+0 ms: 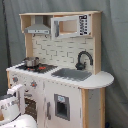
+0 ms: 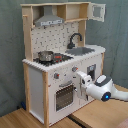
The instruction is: Play with the kitchen
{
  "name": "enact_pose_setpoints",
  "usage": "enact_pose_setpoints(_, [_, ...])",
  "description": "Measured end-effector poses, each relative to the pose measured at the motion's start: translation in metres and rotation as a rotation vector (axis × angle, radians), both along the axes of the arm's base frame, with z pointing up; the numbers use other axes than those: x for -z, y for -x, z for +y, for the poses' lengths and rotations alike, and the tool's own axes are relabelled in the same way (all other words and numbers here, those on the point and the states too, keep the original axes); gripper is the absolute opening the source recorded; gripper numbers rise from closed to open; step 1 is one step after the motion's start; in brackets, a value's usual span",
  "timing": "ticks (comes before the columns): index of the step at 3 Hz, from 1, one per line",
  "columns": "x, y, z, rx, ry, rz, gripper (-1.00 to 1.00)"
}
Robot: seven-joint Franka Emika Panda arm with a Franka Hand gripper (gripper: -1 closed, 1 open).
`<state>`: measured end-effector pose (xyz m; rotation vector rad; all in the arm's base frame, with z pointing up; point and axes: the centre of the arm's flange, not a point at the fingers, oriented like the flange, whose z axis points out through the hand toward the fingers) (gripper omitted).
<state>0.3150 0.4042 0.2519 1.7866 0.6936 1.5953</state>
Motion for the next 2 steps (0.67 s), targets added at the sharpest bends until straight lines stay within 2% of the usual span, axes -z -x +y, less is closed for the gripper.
enact_pose_setpoints(1, [0.0021,-0.0189,0.0022,-0.023,0.015,0.031,1.00])
enact_pose_setpoints(2, [-0.0020,-0.0249,0.0119,-0.057,0.042,0.043,1.00])
